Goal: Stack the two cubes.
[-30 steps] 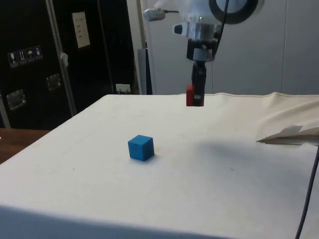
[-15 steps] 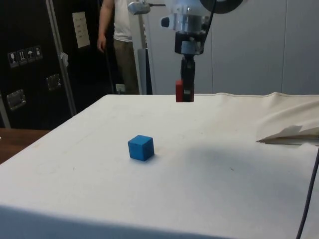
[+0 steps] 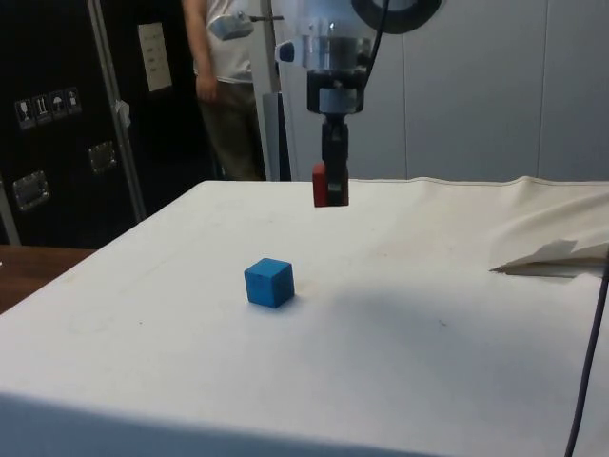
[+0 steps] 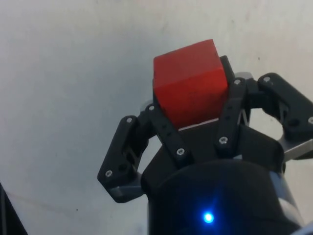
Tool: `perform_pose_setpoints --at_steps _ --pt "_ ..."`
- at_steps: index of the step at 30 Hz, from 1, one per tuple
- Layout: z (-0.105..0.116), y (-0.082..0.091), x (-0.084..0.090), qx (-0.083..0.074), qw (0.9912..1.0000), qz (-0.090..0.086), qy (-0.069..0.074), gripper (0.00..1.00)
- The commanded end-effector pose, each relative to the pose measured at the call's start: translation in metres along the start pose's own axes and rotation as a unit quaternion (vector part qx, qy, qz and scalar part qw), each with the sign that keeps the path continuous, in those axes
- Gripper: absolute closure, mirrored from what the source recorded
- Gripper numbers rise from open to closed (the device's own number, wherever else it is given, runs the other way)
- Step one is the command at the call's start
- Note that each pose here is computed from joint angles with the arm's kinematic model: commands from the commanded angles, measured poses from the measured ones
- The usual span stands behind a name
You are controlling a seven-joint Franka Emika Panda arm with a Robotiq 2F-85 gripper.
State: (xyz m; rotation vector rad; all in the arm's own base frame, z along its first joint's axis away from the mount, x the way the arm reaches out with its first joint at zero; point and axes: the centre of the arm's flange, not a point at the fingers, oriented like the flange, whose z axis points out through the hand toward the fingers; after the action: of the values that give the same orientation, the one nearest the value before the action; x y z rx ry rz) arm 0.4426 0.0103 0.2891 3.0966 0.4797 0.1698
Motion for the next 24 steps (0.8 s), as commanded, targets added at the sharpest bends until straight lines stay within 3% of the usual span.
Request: perform_pose_setpoints --at_steps 1,5,13,14,15,22,24 --pt "0.002 -0.002 0.005 -0.003 0.99997 0.001 -0.006 0.98" --pt "0.005 -0.008 0.015 0.001 0.99998 -0.003 -0.005 0.98" --pt "0.013 -0.018 0.036 -0.003 0.99983 -0.005 -0.018 0.98" --pt "0.011 -0.017 0.033 0.002 0.99992 -0.006 -0.011 0.98" --pt "0.015 -0.021 0.043 -0.002 0.99980 -0.006 -0.019 0.98" --pt "0.023 -0.031 0.064 -0.002 0.99961 -0.010 -0.026 0.98" --pt "0.022 -0.032 0.065 0.003 0.99973 -0.011 -0.020 0.98"
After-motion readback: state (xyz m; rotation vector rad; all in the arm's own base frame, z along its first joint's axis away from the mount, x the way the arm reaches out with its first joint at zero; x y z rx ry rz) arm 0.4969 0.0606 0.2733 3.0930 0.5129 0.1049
